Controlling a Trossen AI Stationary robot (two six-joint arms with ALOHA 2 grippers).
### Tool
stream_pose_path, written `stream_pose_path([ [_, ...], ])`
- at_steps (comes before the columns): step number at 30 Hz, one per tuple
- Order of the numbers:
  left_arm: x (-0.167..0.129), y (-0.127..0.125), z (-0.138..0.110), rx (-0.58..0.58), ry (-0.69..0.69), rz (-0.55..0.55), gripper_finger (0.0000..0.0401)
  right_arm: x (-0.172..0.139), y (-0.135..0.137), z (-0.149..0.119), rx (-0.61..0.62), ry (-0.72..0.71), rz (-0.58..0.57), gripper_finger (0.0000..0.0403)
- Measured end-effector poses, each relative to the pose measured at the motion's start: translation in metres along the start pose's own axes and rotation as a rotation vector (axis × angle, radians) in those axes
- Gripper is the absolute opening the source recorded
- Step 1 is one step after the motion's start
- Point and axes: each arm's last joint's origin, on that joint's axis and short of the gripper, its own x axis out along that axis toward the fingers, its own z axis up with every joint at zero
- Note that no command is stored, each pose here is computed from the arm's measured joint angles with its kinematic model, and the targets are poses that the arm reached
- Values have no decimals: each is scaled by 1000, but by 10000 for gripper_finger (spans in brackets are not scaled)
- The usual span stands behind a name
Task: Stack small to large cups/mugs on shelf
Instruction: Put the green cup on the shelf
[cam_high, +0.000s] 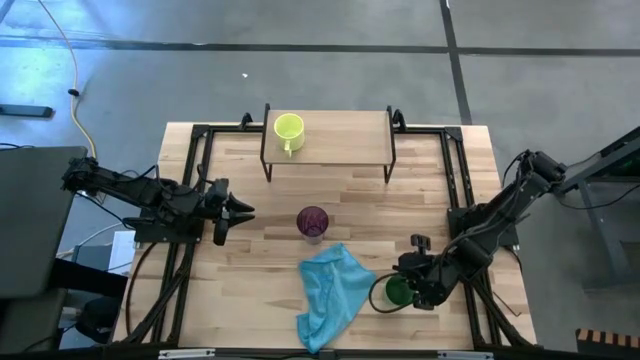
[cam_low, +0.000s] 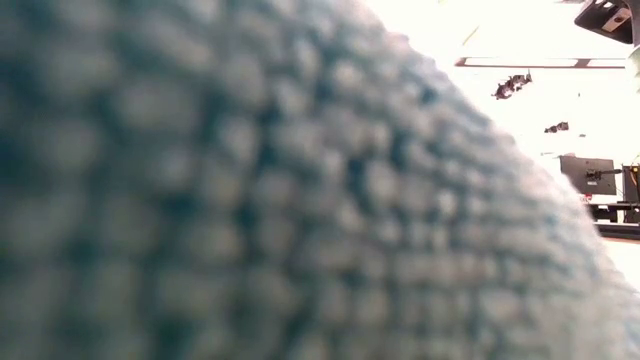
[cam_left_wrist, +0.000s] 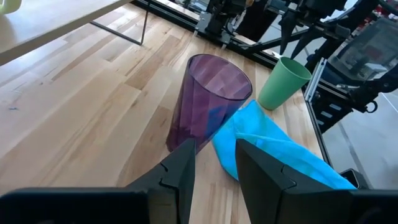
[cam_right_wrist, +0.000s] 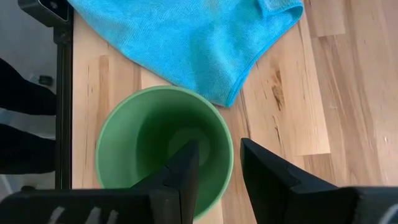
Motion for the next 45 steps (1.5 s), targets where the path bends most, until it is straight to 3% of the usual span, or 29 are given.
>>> stream_pose_path([
  [45,0,0,0,0,0,0,104,9,-1,3,-10,32,-8,110],
])
